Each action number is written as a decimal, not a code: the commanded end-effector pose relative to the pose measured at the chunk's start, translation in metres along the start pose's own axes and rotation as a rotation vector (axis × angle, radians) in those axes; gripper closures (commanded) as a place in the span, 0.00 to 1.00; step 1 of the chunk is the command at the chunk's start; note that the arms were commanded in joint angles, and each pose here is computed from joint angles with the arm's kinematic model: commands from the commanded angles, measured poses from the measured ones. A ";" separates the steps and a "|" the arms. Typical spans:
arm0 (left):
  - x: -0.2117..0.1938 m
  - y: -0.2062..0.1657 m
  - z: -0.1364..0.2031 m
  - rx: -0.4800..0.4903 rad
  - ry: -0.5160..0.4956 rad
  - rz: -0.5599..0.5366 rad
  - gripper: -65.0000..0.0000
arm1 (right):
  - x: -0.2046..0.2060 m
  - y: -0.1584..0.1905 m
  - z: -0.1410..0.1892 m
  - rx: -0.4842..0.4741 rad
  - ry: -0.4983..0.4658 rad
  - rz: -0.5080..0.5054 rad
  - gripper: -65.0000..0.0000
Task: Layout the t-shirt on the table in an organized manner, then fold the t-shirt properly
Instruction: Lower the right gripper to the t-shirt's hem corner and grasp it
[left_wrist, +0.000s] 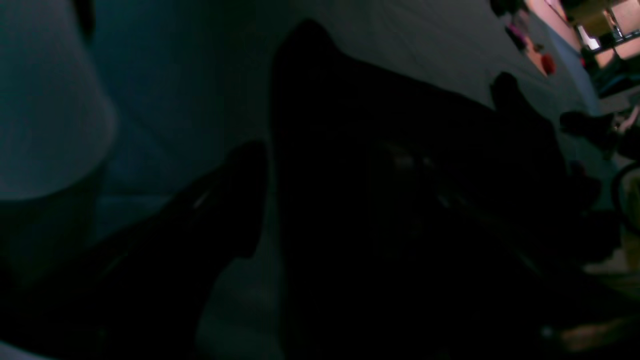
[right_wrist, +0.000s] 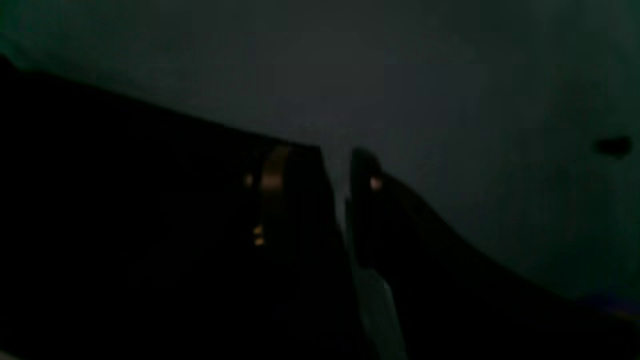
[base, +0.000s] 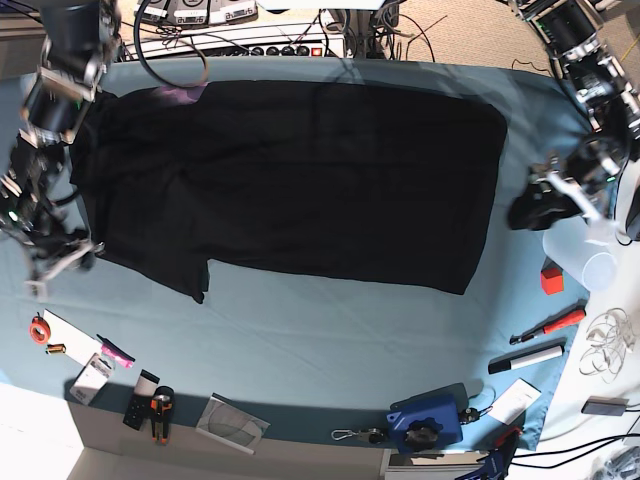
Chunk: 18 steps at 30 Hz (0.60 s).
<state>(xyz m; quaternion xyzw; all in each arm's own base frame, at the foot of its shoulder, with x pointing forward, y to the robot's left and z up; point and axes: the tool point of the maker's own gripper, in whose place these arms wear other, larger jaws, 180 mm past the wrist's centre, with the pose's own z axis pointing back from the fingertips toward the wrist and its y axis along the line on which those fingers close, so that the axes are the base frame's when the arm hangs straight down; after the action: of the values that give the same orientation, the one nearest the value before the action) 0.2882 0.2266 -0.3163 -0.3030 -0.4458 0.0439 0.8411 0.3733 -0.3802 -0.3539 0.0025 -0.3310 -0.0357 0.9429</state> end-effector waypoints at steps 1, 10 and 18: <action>0.017 -0.004 0.003 -0.013 -0.049 -0.027 0.48 | 0.020 -0.010 0.011 -0.020 -0.037 0.011 0.71; 0.019 -0.004 0.003 -0.016 -0.057 -0.027 0.48 | -0.007 0.000 0.009 0.033 0.070 0.073 0.96; 0.018 -0.004 0.003 -0.015 -0.057 -0.027 0.48 | 0.011 0.029 0.016 0.161 -0.020 0.137 1.00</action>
<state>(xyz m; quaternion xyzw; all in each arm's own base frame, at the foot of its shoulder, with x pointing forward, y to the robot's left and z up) 0.2882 0.2269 -0.3161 -0.3029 -0.4466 0.0448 0.8407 0.3595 -0.3441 -0.3576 0.0642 -0.3071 0.0513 0.9481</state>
